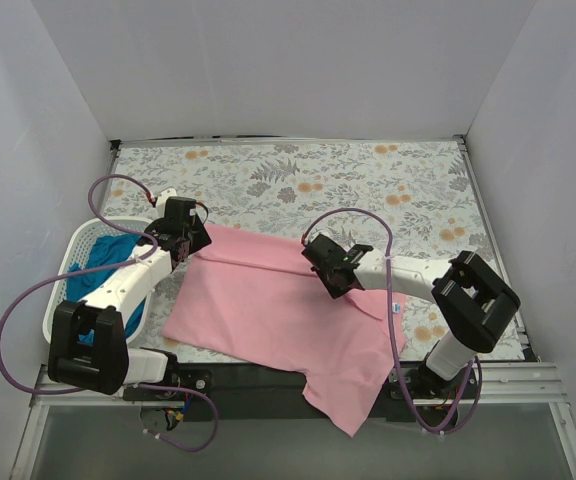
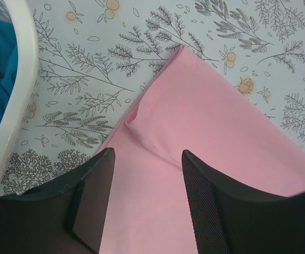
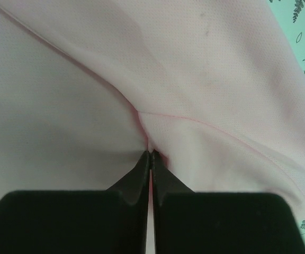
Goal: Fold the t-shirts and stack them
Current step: Fold the tshirt
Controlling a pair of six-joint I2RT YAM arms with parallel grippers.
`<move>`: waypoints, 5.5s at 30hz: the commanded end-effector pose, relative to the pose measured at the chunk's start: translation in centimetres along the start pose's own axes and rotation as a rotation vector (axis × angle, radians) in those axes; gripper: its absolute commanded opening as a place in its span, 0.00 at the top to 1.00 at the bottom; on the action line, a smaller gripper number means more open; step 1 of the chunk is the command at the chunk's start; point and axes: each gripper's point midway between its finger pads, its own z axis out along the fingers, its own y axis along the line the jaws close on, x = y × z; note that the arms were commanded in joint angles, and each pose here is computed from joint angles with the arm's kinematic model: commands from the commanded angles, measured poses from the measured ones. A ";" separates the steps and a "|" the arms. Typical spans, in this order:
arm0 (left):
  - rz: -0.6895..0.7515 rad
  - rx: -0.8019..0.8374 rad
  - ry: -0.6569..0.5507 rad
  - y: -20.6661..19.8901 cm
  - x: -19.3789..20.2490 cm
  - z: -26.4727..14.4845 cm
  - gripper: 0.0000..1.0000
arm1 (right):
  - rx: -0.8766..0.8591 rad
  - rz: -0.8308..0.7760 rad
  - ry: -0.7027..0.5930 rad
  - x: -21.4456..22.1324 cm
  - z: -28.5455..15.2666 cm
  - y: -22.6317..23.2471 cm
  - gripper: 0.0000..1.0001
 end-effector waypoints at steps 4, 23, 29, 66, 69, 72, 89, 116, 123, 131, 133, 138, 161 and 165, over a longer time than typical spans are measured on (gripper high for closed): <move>-0.001 0.029 -0.027 -0.9 -1.2 -0.4 0.48 | -0.023 0.022 -0.045 -2.0 -2.1 0.1 0.99; 0.017 0.035 0.003 -1.1 -0.6 0.0 0.48 | -0.136 0.119 0.060 -2.3 -2.8 2.9 0.90; 0.019 0.036 0.009 -1.1 -0.4 0.1 0.48 | -0.113 0.110 0.071 -2.0 -2.3 2.6 0.89; 0.029 0.040 0.034 -1.2 0.2 0.4 0.49 | -0.389 0.196 0.121 -3.6 -4.5 7.9 0.92; 0.030 0.039 0.035 -1.2 0.2 0.4 0.49 | -0.376 0.198 0.116 -3.5 -4.4 7.6 0.79; 0.035 0.039 0.042 -1.2 0.3 0.5 0.49 | -0.330 0.209 0.077 -3.7 -4.7 6.1 0.64; 0.025 0.159 0.162 -5.9 0.5 2.7 0.49 | -0.282 0.806 -0.322 -1.8 -4.4 -11.4 0.57; -0.046 -0.086 0.316 -5.2 0.7 14.1 0.51 | -0.127 1.095 -0.228 -3.4 9.2 -25.9 0.61; -0.054 -0.104 0.281 -5.2 -0.7 14.5 0.51 | -0.177 1.034 -0.180 -5.4 13.4 -27.6 0.61; -0.112 -0.173 0.198 -1.3 -2.4 12.2 0.51 | -0.187 1.022 -0.187 -5.6 13.3 -28.1 0.61; -0.123 -0.174 0.190 -0.8 -2.3 11.6 0.51 | -0.192 1.025 -0.186 -5.6 13.4 -28.0 0.61; -0.131 -0.163 0.232 -0.5 -0.8 11.0 0.51 | -0.195 1.027 -0.189 -5.9 13.5 -28.1 0.60; -0.093 -0.041 0.161 0.6 2.0 -2.7 0.40 | -0.046 0.737 -0.148 -2.3 -1.4 -19.2 0.43; -0.063 -0.024 0.214 1.3 6.6 -5.0 0.40 | -0.109 0.642 -0.107 -0.1 -2.1 -14.1 0.45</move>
